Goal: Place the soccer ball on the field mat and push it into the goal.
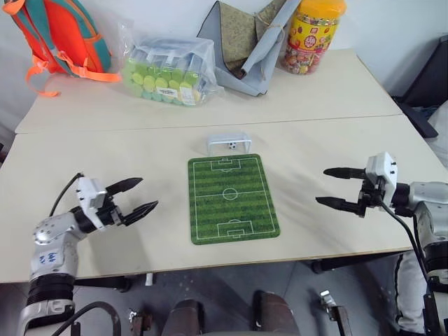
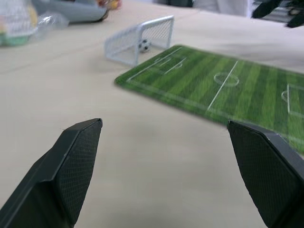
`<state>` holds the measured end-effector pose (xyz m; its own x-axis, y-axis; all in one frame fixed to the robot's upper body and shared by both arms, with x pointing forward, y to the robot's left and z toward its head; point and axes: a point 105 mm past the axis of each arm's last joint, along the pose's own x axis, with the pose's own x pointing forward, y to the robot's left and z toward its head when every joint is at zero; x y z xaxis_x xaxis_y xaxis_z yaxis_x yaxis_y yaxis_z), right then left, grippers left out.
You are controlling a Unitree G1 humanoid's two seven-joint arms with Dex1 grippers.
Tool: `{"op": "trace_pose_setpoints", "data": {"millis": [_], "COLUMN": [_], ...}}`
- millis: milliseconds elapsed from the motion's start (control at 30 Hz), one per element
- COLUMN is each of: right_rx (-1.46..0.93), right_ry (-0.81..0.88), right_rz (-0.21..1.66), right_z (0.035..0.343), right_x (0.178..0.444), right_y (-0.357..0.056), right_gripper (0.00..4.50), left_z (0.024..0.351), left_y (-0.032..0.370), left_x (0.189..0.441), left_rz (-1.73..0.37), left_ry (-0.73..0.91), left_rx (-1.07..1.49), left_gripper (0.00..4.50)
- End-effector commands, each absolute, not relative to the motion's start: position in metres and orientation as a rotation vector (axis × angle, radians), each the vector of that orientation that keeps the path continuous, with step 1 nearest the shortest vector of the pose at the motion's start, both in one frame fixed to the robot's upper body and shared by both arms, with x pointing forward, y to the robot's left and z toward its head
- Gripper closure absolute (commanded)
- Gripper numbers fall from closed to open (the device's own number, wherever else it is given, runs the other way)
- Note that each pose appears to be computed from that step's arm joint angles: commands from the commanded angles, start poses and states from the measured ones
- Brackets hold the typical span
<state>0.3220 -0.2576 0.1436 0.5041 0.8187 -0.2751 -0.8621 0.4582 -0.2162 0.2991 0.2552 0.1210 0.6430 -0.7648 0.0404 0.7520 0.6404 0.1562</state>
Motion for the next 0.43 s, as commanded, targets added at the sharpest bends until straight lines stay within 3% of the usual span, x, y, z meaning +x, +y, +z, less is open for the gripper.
{"op": "trace_pose_setpoints", "data": {"millis": [33,433], "right_rx": [-0.358,-0.280], "right_ry": [0.103,0.106], "right_rz": [1.042,0.867], "right_z": [0.152,0.145], "right_x": [0.318,0.311], "right_y": [-0.269,-0.296], "right_gripper": [0.02,0.02], "left_z": [0.136,0.140], "left_y": [0.264,0.275], "left_x": [0.294,0.274], "left_rz": [-0.819,-0.785], "left_ry": [-0.152,-0.153], "left_rx": [0.164,0.155], "left_gripper": [0.00,0.00]}}
